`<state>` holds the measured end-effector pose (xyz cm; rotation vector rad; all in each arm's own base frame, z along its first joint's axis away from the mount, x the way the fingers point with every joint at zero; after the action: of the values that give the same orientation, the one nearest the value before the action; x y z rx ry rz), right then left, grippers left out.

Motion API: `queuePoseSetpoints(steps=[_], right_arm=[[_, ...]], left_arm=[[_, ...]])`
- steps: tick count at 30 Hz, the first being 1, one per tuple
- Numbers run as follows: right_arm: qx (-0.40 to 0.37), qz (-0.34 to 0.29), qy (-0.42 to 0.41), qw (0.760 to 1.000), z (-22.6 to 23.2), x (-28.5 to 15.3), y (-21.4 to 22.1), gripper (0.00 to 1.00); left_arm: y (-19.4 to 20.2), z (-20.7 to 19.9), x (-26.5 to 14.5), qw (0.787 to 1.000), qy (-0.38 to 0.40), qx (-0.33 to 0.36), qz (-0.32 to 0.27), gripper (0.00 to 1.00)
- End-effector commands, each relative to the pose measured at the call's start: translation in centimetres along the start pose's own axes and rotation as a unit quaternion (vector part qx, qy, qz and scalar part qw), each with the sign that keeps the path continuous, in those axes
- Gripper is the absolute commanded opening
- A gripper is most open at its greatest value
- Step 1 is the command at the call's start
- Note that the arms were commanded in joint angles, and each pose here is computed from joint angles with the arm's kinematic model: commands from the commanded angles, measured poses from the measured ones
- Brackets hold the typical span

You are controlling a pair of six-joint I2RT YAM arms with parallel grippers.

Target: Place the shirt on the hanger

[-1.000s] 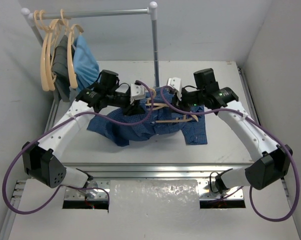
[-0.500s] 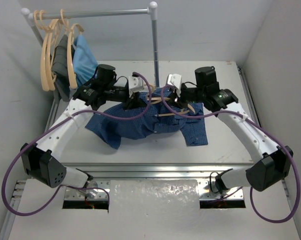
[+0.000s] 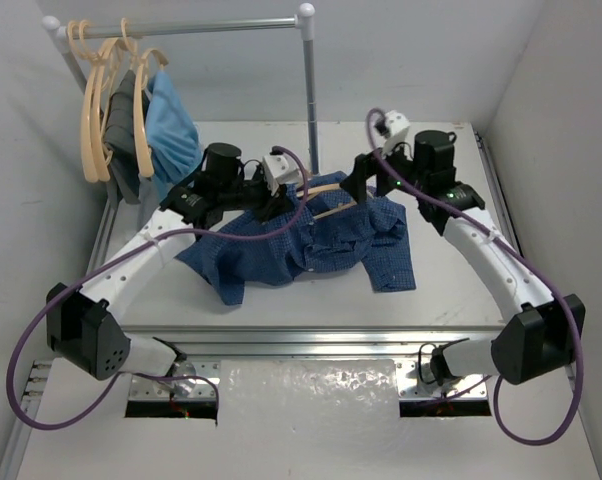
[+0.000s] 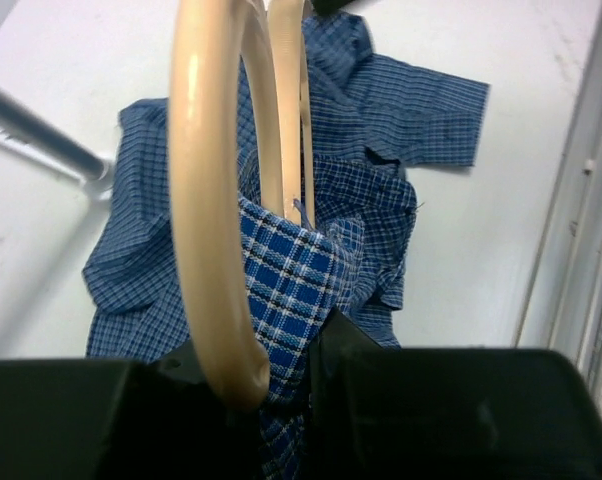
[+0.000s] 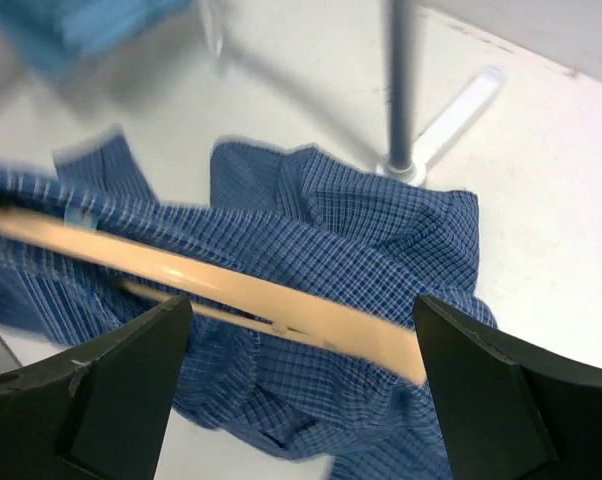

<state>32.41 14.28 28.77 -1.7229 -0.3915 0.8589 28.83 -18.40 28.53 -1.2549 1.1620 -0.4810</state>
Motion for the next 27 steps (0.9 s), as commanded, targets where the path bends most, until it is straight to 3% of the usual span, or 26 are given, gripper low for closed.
queuePoseSetpoints(steps=[1, 6, 10, 16, 22, 25, 27], right_arm=[[0.178, -0.057, 0.018, 0.982, -0.1, -1.6, -1.7, 0.92], [0.26, -0.06, 0.02, 0.963, 1.2, -2.4, -0.4, 0.81], [0.353, -0.002, -0.026, 0.935, 3.4, -1.3, 3.8, 0.63], [0.427, -0.01, -0.064, 0.902, 4.7, 1.1, 6.5, 0.68], [0.431, -0.022, -0.08, 0.899, 4.3, 3.3, 6.6, 0.63], [0.441, -0.011, -0.083, 0.894, 4.2, 4.0, 7.2, 0.52], [0.457, 0.011, -0.084, 0.885, 4.4, 4.4, 8.2, 0.39]], left_arm=[[-3.4, 0.4, -1.5, 0.995, -0.063, 0.018, -0.081, 0.0], [-3.9, 0.9, -1.5, 0.991, -0.091, 0.011, -0.093, 0.0], [-4.2, 1.0, -1.6, 0.99, -0.098, 0.006, -0.103, 0.0], [-4.2, 0.8, -1.5, 0.99, -0.087, 0.001, -0.108, 0.0], [-4.4, 0.7, -1.6, 0.99, -0.086, 0.002, -0.111, 0.0], [-4.4, 0.6, -1.7, 0.99, -0.088, 0.001, -0.114, 0.0], [-4.6, 0.7, -1.8, 0.988, -0.093, -0.002, -0.12, 0.0]])
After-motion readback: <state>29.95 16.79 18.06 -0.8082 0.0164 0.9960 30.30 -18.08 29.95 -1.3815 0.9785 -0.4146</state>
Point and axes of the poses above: each gripper's point midway between its finger pads, its own x axis out along the fingers, its own z axis along the line the jaws close on, y = z × x, the point moved 8 cm from there along -x, back along the fingers, and after that the axes turned 11 degrees about -x, right-handed, at the moved point
